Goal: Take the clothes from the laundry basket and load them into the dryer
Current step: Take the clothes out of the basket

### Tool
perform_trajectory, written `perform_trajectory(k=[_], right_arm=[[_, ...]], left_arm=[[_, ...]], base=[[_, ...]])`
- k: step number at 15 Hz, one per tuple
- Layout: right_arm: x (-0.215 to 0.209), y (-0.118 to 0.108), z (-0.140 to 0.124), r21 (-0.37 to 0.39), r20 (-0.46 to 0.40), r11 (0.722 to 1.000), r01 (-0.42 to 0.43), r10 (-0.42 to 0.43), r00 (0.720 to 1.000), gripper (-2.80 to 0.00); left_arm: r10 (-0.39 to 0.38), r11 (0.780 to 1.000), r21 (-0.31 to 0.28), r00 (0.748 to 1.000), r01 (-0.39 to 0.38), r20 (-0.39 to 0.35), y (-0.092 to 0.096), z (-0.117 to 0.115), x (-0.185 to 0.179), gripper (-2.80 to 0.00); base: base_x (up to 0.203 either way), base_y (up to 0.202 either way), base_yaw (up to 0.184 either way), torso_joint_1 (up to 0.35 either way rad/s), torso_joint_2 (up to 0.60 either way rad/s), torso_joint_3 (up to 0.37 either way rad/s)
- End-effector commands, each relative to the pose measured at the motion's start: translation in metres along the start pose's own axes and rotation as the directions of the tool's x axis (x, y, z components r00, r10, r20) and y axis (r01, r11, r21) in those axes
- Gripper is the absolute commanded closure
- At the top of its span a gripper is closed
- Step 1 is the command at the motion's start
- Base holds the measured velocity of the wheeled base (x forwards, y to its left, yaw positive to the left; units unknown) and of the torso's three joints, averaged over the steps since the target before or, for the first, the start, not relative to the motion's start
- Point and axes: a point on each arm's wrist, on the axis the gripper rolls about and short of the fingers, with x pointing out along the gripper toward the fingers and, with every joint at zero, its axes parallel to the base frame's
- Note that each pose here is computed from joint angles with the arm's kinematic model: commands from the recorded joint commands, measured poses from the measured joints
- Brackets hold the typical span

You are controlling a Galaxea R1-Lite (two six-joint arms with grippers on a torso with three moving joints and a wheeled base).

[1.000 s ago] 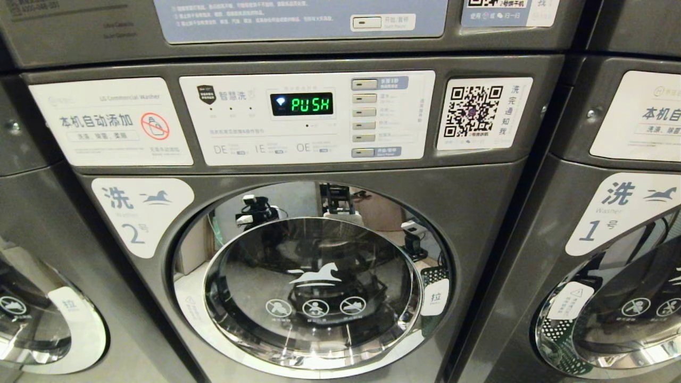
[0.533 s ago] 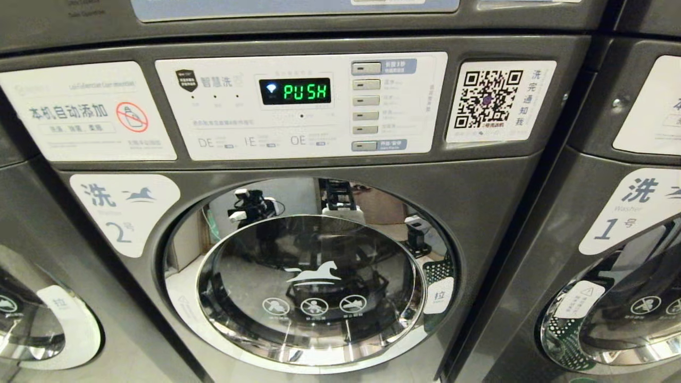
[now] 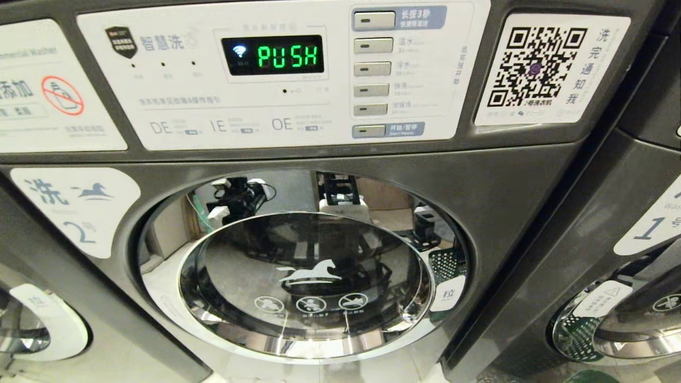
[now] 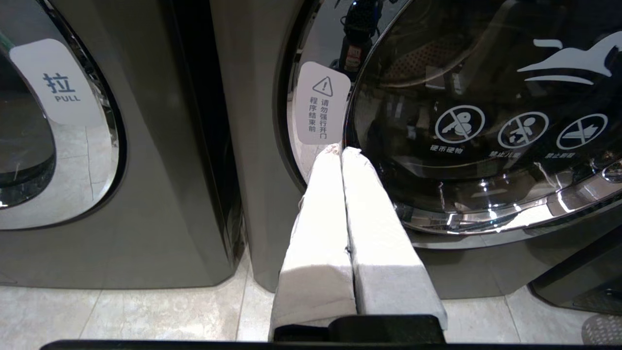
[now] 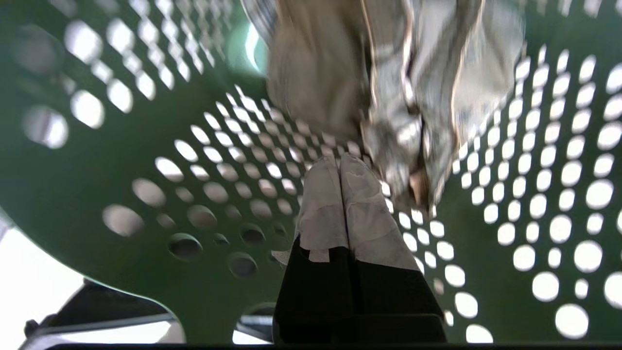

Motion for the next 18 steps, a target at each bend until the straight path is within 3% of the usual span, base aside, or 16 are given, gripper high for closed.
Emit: perform_trajectory(k=[1,12,18], right_arm=[[0.006,-0.002,-0.009,0.009,-0.045,1.0,0.003,-0.002,0.999,0.0],[0.049,-0.01,-0.028,0.022,-0.115,1.0,0.01,-0.008,0.993,0.0],[0.06,-0.014,-0.018,0.009,-0.053,1.0,0.009,-0.008,0.999,0.0]], left_arm=[[0.001,1.0,0.0,1.0,-0.001,-0.011,0.0,-0.003,0.001,0.0],[0.001,1.0,-0.002,1.0,-0.001,-0.008,0.0,-0.003,0.001,0.0],[0.001,1.0,-0.003,1.0,-0.001,-0.008,0.0,-0.003,0.001,0.0]], base=[[0.0,0.0,0.0,0.0,-0.01,-0.197],[0.0,0.0,0.0,0.004,0.0,-0.199],[0.0,0.0,0.0,0.004,0.0,-0.197]])
